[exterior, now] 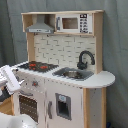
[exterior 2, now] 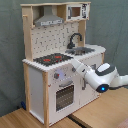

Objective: Play with the kitchen

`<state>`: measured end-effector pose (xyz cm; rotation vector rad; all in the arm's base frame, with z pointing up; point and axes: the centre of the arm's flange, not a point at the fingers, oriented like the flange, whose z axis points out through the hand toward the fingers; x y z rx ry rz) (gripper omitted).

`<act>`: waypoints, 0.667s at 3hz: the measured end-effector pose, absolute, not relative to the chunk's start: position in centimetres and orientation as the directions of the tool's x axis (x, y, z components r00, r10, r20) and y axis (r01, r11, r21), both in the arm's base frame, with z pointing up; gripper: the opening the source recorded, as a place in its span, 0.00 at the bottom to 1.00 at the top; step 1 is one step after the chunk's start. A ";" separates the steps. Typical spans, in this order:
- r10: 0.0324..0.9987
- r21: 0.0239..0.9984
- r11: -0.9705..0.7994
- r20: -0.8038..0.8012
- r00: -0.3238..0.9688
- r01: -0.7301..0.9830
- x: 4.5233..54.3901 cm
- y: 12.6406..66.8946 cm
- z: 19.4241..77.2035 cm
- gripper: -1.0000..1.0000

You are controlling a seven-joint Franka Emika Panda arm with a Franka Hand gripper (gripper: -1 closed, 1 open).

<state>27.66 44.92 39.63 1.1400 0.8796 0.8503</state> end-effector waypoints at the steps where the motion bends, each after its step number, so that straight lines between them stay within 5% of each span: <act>1: 0.913 0.960 0.256 -0.201 0.355 -0.115 27.5 44.5 37.4 1.00; 2: 0.917 0.945 0.305 -0.257 0.306 -0.120 27.7 43.7 35.9 1.00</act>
